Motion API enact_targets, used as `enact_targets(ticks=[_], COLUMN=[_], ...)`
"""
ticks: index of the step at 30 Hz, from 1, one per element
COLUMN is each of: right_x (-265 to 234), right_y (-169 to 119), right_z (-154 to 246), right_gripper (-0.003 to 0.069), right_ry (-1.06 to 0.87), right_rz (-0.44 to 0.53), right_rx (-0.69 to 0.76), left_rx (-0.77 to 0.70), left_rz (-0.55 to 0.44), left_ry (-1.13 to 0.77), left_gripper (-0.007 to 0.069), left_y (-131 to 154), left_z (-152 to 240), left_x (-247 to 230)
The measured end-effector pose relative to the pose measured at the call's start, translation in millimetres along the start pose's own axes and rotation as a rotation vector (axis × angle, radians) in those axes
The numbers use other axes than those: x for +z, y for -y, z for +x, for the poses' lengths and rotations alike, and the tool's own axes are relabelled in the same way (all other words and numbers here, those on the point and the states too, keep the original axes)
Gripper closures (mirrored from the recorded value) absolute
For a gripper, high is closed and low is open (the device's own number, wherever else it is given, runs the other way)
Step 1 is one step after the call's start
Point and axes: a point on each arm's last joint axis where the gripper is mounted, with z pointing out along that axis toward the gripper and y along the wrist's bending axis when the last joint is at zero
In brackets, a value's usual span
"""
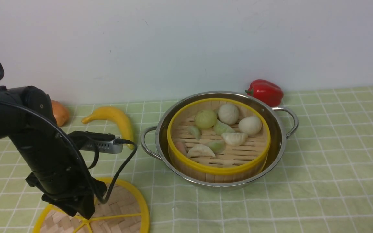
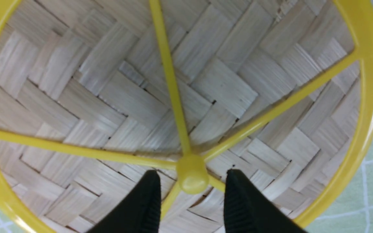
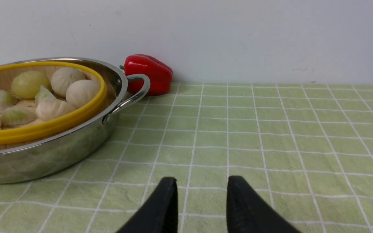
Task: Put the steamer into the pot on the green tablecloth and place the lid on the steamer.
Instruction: 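Grasp the bamboo steamer lid lying on the table by its centre knob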
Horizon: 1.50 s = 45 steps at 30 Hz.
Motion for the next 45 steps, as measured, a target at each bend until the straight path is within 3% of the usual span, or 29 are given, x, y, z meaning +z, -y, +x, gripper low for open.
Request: enact_targets(ticks=[18, 22, 27, 34, 41, 45], right_x=[0, 0, 0, 0, 0, 0], right_y=[0, 0, 0, 0, 0, 0], right_z=[0, 0, 0, 0, 0, 0], right_gripper=[0.0418, 0.0418, 0.0418, 0.0418, 0.0417, 0.0417], right_ry=[0.0, 0.0, 0.0, 0.0, 0.0, 0.0], right_rz=[0.0, 0.0, 0.0, 0.0, 0.0, 0.0], right_rx=[-0.003, -0.003, -0.003, -0.003, -0.003, -0.003], left_rx=[-0.015, -0.019, -0.026, -0.024, 0.01, 0.036], left_rz=[0.023, 0.027, 0.029, 0.031, -0.018, -0.156], left_ry=[-0.056, -0.08, -0.092, -0.094, -0.018, 0.157], left_gripper=[0.0365, 0.0403, 0.0505, 0.0505, 0.0505, 0.0505], left_y=[-2, -3, -4, -3, -2, -6], left_z=[-5, -6, -7, -8, -13, -20], left_x=[17, 24, 26, 22, -19, -76])
